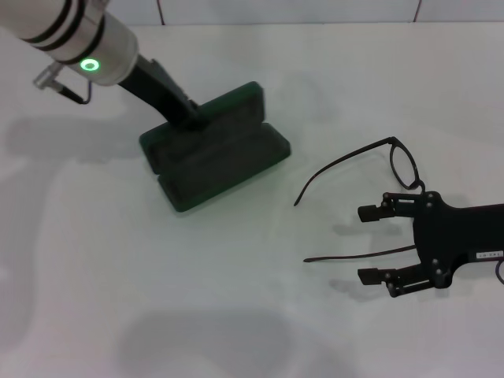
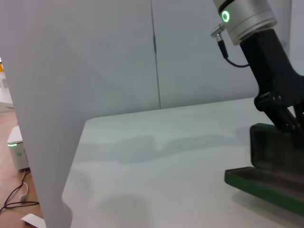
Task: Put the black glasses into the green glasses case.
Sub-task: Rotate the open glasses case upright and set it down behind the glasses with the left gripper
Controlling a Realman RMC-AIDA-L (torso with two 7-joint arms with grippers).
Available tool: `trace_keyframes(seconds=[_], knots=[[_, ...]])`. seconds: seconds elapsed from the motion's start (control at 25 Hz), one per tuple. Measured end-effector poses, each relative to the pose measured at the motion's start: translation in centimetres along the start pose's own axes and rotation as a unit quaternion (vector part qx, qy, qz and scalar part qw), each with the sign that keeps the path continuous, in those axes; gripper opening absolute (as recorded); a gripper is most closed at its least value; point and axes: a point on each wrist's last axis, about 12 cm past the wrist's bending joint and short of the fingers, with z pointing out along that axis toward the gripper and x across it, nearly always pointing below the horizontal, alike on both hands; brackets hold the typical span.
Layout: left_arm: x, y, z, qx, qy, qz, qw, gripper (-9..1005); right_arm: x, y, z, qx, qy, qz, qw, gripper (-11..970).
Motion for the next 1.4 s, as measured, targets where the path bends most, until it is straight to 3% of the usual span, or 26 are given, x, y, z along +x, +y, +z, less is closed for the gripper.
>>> trace_keyframes(seconds=[0.32, 0.52, 0.76, 1.4], knots=[[-2.3, -1.7, 0.8, 0.005, -0.029, 0.165, 0.986, 195, 0.2, 0.1, -0.1, 0.003, 0.000, 0.002, 1.000, 869], [-3.1, -1.8, 1.5, -0.025, -0.034, 0.216, 0.976, 194, 0.3, 0.2, -0.1, 0.003, 0.001, 0.003, 1.000, 869], [-3.1, -1.7, 1.8, -0.035, -0.037, 0.222, 0.974, 196, 0.3, 0.2, -0.1, 0.003, 0.001, 0.003, 1.000, 869], [-2.9, -2.8, 2.5, -0.007, -0.041, 0.258, 0.965, 202, 0.6, 0.3, -0.2, 0.009, 0.003, 0.008, 1.000, 869]])
